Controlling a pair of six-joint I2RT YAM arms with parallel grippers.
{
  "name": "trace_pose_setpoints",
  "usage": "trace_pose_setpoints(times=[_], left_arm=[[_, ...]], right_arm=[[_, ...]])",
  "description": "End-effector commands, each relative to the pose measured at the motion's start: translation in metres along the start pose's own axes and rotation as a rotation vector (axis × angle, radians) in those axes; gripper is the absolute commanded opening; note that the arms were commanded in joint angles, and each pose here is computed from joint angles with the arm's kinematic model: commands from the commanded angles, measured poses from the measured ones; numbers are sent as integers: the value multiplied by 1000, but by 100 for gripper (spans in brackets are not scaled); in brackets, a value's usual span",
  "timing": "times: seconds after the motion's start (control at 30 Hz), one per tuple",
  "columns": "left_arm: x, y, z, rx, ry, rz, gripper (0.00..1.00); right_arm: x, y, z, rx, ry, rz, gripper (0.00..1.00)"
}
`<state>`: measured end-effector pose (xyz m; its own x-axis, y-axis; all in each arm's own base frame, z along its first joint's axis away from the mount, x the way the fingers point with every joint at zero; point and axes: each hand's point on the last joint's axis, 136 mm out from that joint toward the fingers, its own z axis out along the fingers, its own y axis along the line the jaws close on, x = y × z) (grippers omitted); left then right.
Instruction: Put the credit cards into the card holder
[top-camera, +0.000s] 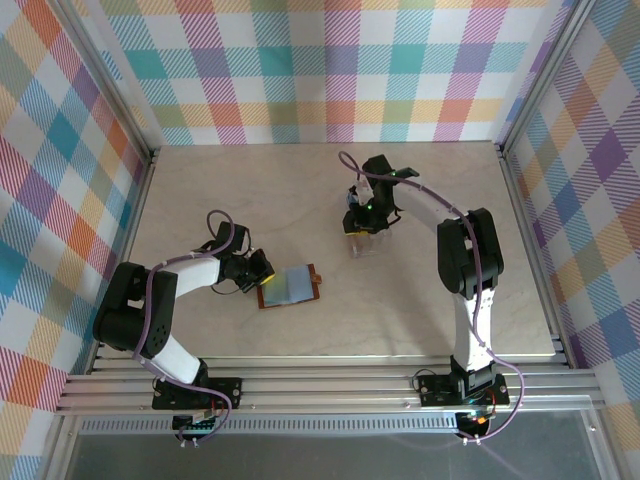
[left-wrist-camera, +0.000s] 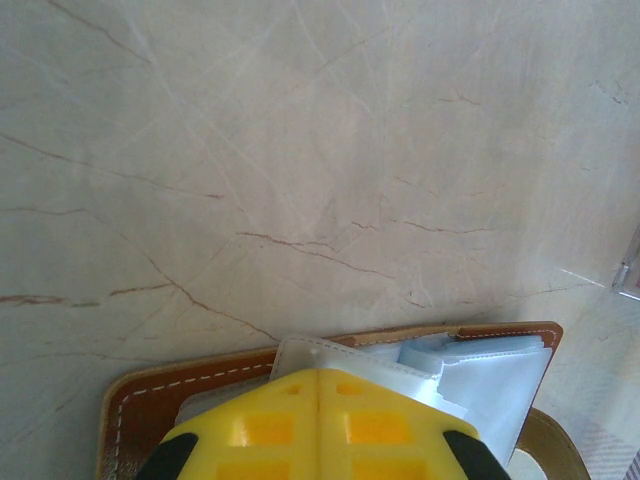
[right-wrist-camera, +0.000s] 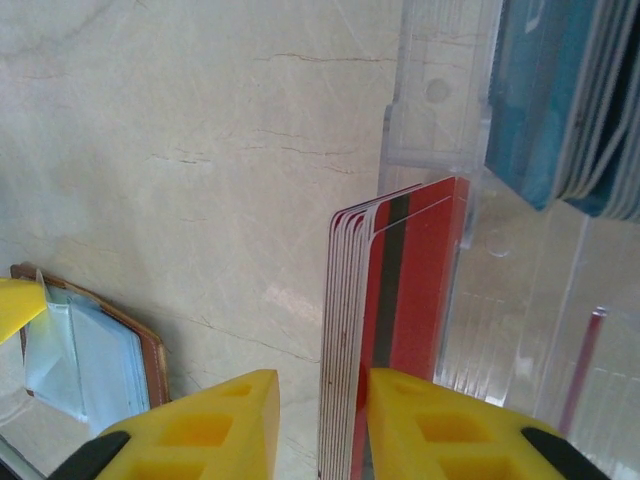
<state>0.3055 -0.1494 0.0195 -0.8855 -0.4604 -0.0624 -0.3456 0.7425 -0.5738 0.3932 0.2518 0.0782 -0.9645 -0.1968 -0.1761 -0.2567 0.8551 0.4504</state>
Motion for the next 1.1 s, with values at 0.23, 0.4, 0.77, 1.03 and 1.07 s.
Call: trace_pose_setpoints(times=[0.23, 0.4, 0.77, 1.03, 1.07], left_arm=[[35, 68, 12, -249, 96, -67, 0], [35, 69, 12, -251, 96, -69, 0], [34, 68, 12, -250, 96, -68, 0], [35, 69, 11, -251, 95, -69, 0], [34, 68, 11, -250, 94, -68, 0]], right_arm=[[0, 5, -7, -28, -10, 1, 21], [0, 7, -8, -35, -12, -1, 16], [-1, 7, -13, -31, -20, 0, 7], [-1, 6, -19, -13, -32, 7, 0], [-1, 4, -21, -5, -35, 13, 0]])
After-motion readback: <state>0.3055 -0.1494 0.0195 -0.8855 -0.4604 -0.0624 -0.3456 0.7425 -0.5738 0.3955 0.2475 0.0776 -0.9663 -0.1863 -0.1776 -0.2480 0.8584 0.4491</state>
